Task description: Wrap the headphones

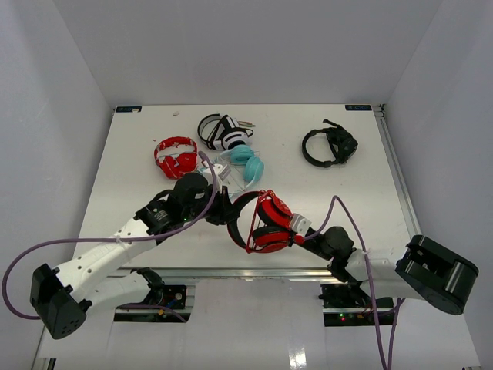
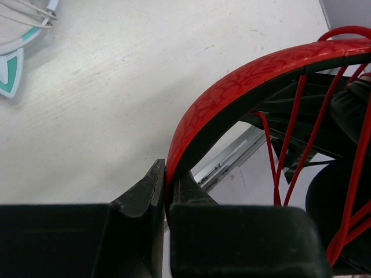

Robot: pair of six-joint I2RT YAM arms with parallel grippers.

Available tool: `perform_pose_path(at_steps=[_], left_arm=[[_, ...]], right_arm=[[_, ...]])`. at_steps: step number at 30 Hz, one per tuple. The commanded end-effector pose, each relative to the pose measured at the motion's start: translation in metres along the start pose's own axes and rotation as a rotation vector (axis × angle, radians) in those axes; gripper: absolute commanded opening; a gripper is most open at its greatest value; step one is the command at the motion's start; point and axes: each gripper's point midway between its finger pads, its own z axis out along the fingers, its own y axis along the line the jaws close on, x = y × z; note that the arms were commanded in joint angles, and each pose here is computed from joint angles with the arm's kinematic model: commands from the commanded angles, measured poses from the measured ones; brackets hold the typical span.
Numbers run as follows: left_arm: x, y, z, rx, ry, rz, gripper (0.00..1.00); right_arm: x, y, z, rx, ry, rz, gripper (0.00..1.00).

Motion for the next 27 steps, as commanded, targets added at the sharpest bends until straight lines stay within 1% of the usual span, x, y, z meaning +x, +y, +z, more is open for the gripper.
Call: perform_pose_path(at_steps=[1, 2, 4, 7, 8, 11, 15, 17, 19, 21, 23, 27], left_arm=[[0.016, -0.005, 0.000, 0.025, 0.063, 0.018, 0.00], [0.015, -0.001, 0.001, 0.003, 0.061, 0.014, 0.00], [0.016, 0.013, 0.006, -0.074, 0.064, -0.011, 0.00], [0.017, 0.032, 0.016, -0.171, 0.066, -0.050, 0.00], [0.020, 0.036, 0.020, -0.189, 0.078, -0.060, 0.00], [0.034, 0.052, 0.032, -0.243, 0.106, -0.092, 0.00], [0.042, 0.080, 0.035, -0.343, 0.082, -0.134, 0.00], [0.044, 0.089, 0.034, -0.364, 0.070, -0.155, 0.00], [0.040, 0.089, 0.032, -0.351, 0.035, -0.166, 0.00], [0.036, 0.082, 0.031, -0.286, 0.000, -0.166, 0.00], [0.034, 0.067, 0.029, -0.186, -0.008, -0.162, 0.00], [0.032, 0.049, 0.027, -0.079, -0.005, -0.167, 0.00]], right_arm=[[-0.090, -0.077, -0.024, 0.377, -0.334, -0.188, 0.09], [-0.086, -0.080, -0.019, 0.389, -0.306, -0.242, 0.09], [-0.076, -0.090, -0.016, 0.435, -0.255, -0.283, 0.11], [-0.053, -0.087, 0.001, 0.400, -0.168, -0.370, 0.08], [-0.047, -0.086, 0.007, 0.391, -0.152, -0.375, 0.08], [-0.040, -0.087, 0.024, 0.358, -0.157, -0.359, 0.08], [-0.032, -0.092, 0.034, 0.362, -0.143, -0.351, 0.08], [-0.030, -0.100, 0.035, 0.398, -0.132, -0.345, 0.08], [-0.031, -0.105, 0.035, 0.411, -0.135, -0.330, 0.08], [-0.031, -0.109, 0.034, 0.425, -0.139, -0.311, 0.08], [-0.034, -0.112, 0.034, 0.434, -0.148, -0.303, 0.08], [-0.041, -0.118, 0.032, 0.460, -0.165, -0.303, 0.08]])
